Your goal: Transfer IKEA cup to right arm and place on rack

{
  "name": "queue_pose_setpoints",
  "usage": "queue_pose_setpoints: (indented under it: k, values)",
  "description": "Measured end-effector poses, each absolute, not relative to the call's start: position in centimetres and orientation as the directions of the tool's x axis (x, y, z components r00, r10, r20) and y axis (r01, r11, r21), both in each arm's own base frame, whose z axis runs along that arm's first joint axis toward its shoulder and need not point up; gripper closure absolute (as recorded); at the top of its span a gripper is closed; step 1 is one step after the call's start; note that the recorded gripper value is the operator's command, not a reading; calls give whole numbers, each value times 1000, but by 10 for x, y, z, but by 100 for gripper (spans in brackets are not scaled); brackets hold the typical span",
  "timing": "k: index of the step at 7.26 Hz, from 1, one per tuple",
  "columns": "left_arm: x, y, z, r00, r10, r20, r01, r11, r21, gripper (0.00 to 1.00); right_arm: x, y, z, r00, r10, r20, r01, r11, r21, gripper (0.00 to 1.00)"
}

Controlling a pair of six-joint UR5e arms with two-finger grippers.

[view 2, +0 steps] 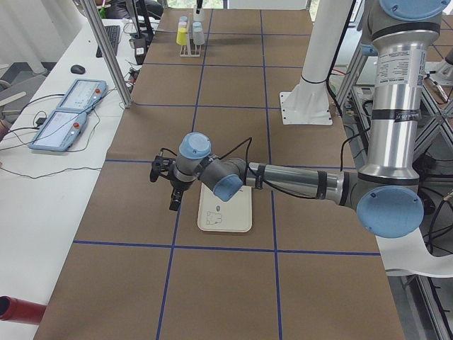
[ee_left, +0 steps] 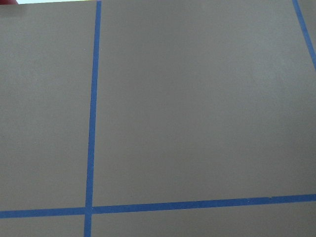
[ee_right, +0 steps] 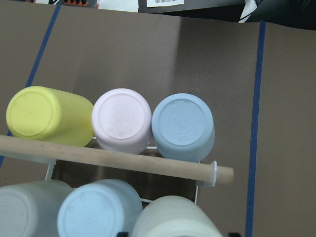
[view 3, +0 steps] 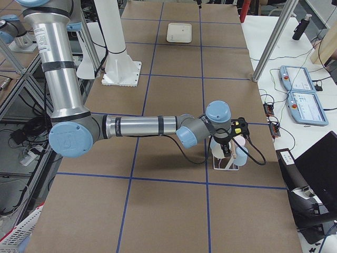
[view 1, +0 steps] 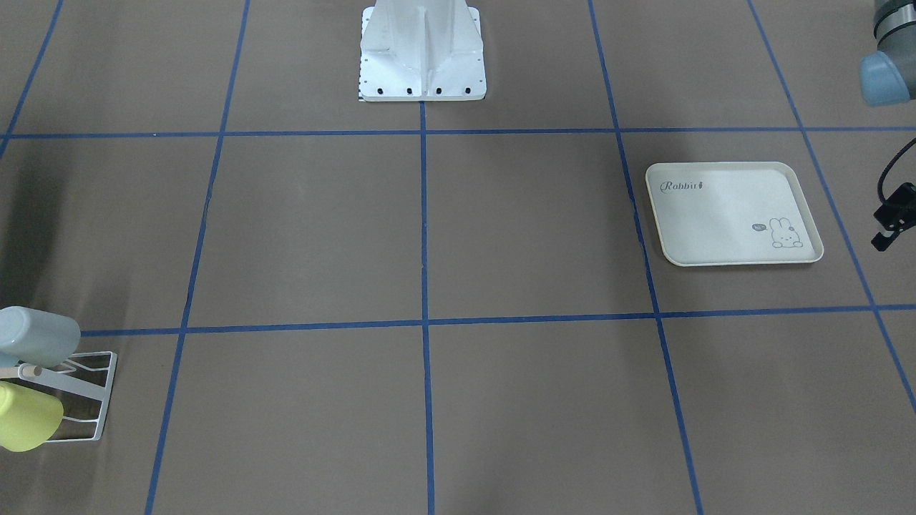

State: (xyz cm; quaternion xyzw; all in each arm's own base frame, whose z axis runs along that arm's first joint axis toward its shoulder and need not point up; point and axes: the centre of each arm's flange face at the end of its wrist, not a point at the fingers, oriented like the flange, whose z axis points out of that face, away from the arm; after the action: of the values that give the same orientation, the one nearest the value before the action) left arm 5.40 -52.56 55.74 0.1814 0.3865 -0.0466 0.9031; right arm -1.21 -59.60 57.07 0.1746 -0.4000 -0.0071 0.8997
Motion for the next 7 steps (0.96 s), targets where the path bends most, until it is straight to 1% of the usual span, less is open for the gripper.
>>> queue_pose_setpoints:
  k: [1,2,3,4,5,6,7]
  values:
    - [54,-525,557,697,56,-715,224,930,291,0,-13,-596,573,681,-150,716,-125,940,316,65]
    - [54,-525,558,697,56,-715,224,930,291,0,-18,-597,574,686,-152,711,-120,941,316,56]
    - [54,-525,558,697,56,-715,224,930,291,0,-26,-598,576,697,-156,700,-110,941,320,52]
    - [54,-525,558,697,55,-715,224,930,290,0,-36,-599,576,708,-163,687,-98,941,324,34]
    - [54,-525,558,697,55,-715,224,930,290,0,-44,-600,578,714,-168,679,-87,942,325,22]
    - [54,-525,558,697,55,-715,224,930,291,0,-51,-603,579,717,-172,676,-78,943,323,2]
    - [54,-525,558,697,55,-715,225,930,291,0,-54,-609,580,717,-174,675,-73,944,321,2]
